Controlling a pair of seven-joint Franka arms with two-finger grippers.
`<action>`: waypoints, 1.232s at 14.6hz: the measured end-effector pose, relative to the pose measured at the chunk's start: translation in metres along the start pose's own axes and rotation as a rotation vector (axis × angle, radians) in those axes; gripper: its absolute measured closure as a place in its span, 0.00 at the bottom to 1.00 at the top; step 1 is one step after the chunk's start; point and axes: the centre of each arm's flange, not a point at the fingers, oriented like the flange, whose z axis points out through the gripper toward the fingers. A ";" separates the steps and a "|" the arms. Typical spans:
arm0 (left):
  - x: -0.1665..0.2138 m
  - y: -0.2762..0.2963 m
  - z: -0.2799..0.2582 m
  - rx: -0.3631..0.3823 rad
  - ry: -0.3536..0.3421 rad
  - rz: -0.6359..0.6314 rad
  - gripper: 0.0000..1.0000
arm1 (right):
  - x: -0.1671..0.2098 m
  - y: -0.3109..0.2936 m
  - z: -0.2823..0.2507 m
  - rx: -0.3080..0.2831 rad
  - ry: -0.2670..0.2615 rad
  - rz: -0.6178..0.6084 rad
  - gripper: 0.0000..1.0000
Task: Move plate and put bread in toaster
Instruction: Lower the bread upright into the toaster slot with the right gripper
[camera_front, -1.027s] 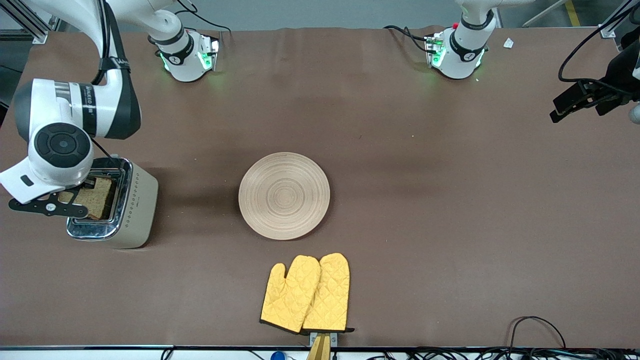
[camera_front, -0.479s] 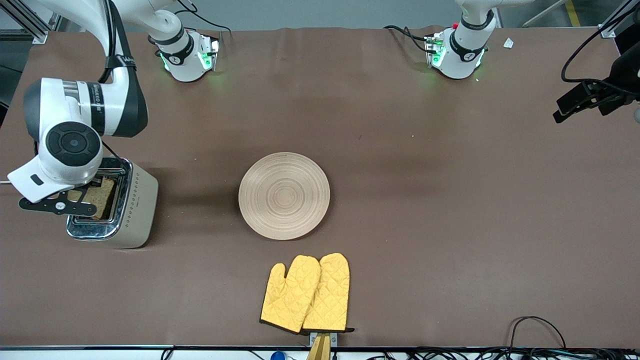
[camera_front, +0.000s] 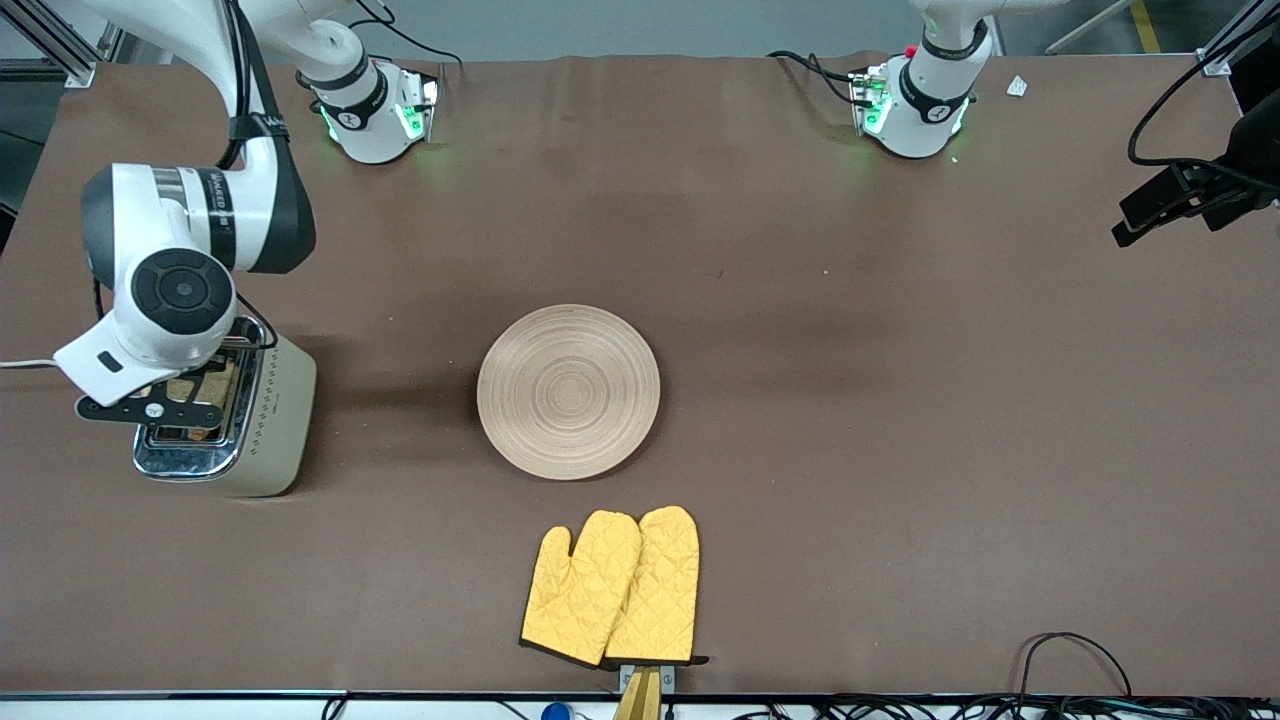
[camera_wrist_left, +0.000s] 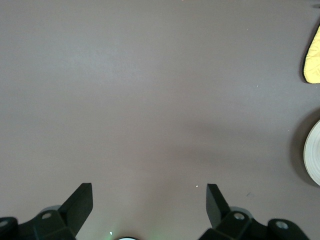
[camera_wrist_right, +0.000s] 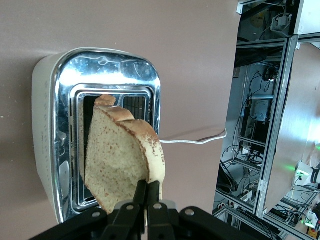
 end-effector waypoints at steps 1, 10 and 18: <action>0.000 0.000 0.000 -0.001 0.001 0.000 0.00 | 0.000 -0.002 0.000 0.000 0.000 -0.003 0.96; 0.000 0.001 0.000 -0.002 0.002 0.001 0.00 | -0.012 -0.010 -0.012 0.008 0.004 -0.026 0.96; 0.000 0.001 0.000 -0.002 0.002 0.001 0.00 | -0.020 -0.015 -0.002 0.009 -0.024 -0.043 0.96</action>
